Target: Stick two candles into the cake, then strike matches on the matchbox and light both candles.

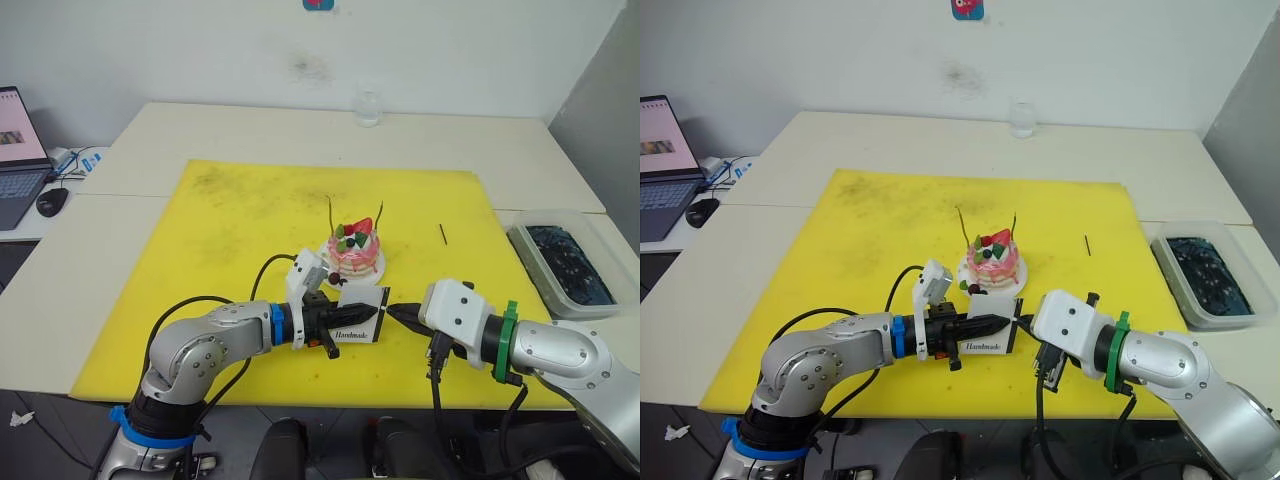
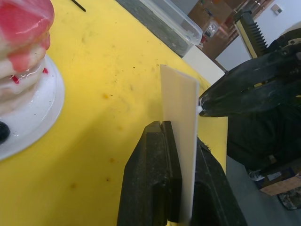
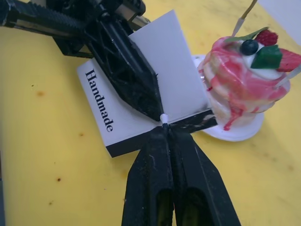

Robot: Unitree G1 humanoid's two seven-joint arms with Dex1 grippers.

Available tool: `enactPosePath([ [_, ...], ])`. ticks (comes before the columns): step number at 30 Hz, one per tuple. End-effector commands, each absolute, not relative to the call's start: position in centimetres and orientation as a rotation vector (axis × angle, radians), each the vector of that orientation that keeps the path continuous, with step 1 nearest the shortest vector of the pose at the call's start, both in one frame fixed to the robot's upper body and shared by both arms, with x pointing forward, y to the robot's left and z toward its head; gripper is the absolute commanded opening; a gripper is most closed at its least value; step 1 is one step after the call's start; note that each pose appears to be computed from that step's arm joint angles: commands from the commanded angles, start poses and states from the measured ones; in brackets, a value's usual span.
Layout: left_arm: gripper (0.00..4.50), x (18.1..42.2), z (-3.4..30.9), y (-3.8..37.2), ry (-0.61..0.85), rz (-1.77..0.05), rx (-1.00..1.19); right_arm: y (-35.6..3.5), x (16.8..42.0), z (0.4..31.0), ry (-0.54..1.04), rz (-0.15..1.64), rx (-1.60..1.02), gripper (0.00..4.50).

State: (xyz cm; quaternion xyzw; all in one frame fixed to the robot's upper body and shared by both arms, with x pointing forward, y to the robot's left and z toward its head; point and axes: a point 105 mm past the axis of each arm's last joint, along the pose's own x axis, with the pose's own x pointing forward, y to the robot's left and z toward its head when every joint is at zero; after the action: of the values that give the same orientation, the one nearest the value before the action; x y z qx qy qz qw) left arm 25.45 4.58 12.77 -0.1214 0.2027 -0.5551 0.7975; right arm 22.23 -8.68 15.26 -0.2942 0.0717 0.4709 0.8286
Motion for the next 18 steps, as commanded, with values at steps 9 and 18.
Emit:
enactPosePath([
  [9, 0.0, 25.14, 13.84, 4.36, 0.391, -1.221, -0.261, -9.11, 23.15, 15.66, 0.126, 0.934, -0.65, 0.03],
  [18, 0.0, 24.96, 13.77, 4.25, 0.39, -1.223, -0.264, -8.96, 23.18, 15.43, 0.131, 0.934, -0.643, 0.03],
])
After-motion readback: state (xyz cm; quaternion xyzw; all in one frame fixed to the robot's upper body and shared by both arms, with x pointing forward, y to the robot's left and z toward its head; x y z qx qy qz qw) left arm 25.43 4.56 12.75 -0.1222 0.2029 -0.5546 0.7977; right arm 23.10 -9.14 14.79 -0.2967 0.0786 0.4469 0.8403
